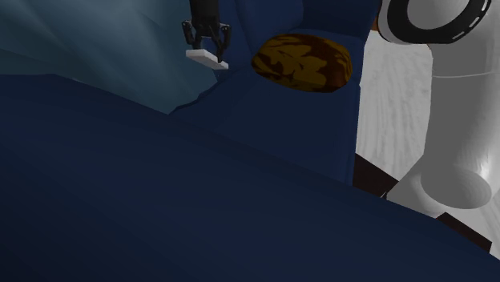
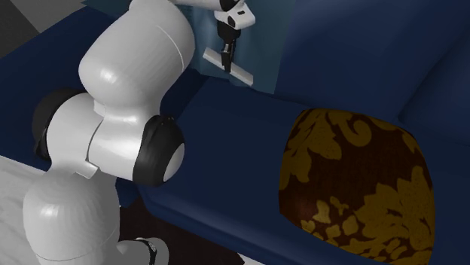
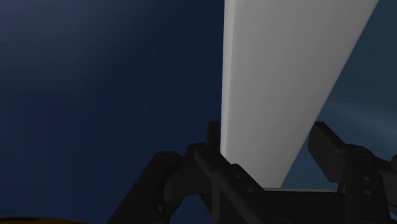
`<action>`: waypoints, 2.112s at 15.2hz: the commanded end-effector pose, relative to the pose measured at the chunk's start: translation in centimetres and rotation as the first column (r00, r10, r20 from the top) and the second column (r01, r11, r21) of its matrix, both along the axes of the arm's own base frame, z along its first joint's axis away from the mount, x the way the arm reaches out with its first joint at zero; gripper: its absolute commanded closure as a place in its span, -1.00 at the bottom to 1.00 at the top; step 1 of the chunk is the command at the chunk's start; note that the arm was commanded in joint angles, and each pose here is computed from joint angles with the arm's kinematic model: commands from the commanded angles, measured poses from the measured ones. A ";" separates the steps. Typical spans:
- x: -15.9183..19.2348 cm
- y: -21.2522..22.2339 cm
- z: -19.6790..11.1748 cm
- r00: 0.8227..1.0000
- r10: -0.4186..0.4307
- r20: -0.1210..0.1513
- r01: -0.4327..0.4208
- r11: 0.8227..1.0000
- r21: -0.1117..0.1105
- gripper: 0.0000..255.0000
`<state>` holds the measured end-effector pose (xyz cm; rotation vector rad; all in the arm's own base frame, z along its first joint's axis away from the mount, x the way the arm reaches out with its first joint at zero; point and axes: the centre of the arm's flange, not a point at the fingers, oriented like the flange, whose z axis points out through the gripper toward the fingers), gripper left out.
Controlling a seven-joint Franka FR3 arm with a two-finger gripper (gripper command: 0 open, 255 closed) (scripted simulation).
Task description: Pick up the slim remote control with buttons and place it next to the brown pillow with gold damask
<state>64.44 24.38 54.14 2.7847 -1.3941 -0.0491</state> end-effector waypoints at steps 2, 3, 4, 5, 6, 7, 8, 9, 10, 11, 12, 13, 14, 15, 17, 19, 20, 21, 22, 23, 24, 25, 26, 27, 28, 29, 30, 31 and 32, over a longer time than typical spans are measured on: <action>-0.1 0.0 1.6 1.000 0.000 0.000 0.000 1.000 0.000 1.00; -0.1 0.0 2.1 1.000 0.000 0.000 0.000 1.000 0.000 1.00; -0.1 0.0 2.7 1.000 0.000 0.000 0.000 1.000 0.000 1.00; -0.1 0.0 3.2 1.000 0.000 0.000 0.000 1.000 0.000 1.00; -0.1 0.0 3.7 1.000 0.000 0.000 0.000 1.000 0.000 1.00; -0.1 0.0 4.3 1.000 0.000 0.000 0.000 1.000 0.000 1.00; -0.1 0.0 4.8 1.000 0.000 0.000 0.000 1.000 0.000 1.00; -0.1 0.0 5.3 1.000 0.000 0.000 0.000 1.000 0.000 1.00; -0.1 0.0 5.7 1.000 0.000 0.000 0.000 1.000 0.000 1.00; -0.8 -1.1 5.7 1.000 0.000 0.000 0.000 1.000 0.000 1.00; -1.5 -2.2 5.7 1.000 0.000 0.000 0.000 1.000 0.000 1.00; -2.2 -3.4 5.7 1.000 0.000 0.000 0.000 1.000 0.000 1.00; -2.9 -4.5 5.7 1.000 0.000 0.000 0.000 1.000 0.000 1.00; -3.6 -5.6 5.7 1.000 0.000 0.000 0.000 1.000 0.000 1.00; -5.0 -7.8 5.7 1.000 0.000 0.000 0.000 1.000 0.000 1.00; -6.4 -10.0 5.7 1.000 0.000 0.000 0.000 1.000 0.000 1.00; -7.2 -11.1 5.7 1.000 0.000 0.000 0.000 1.000 0.000 1.00; -7.9 -12.3 5.7 1.000 0.000 0.000 0.000 1.000 0.000 1.00; -8.6 -13.4 5.7 1.000 0.000 0.000 0.000 1.000 0.000 1.00; -9.3 -14.5 5.7 1.000 0.000 0.000 0.000 1.000 0.000 1.00; -10.0 -15.6 5.8 1.000 0.000 0.000 0.000 1.000 0.000 1.00; -10.7 -16.7 5.8 1.000 0.000 0.000 0.000 1.000 0.000 1.00; -11.4 -17.8 5.8 1.000 0.000 0.000 0.000 1.000 0.000 1.00; -12.1 -18.9 5.8 1.000 0.000 0.000 0.000 1.000 0.000 1.00; -12.8 -20.0 5.8 1.000 0.000 0.000 0.000 1.000 0.000 1.00; -13.5 -21.2 5.8 1.000 0.000 0.000 0.000 1.000 0.000 1.00; -14.3 -22.3 5.8 1.000 0.000 0.000 0.000 1.000 0.000 1.00; -15.0 -23.4 5.8 1.000 0.000 0.000 0.000 1.000 0.000 1.00; -15.7 -24.5 5.8 1.000 0.000 0.000 0.000 1.000 0.000 1.00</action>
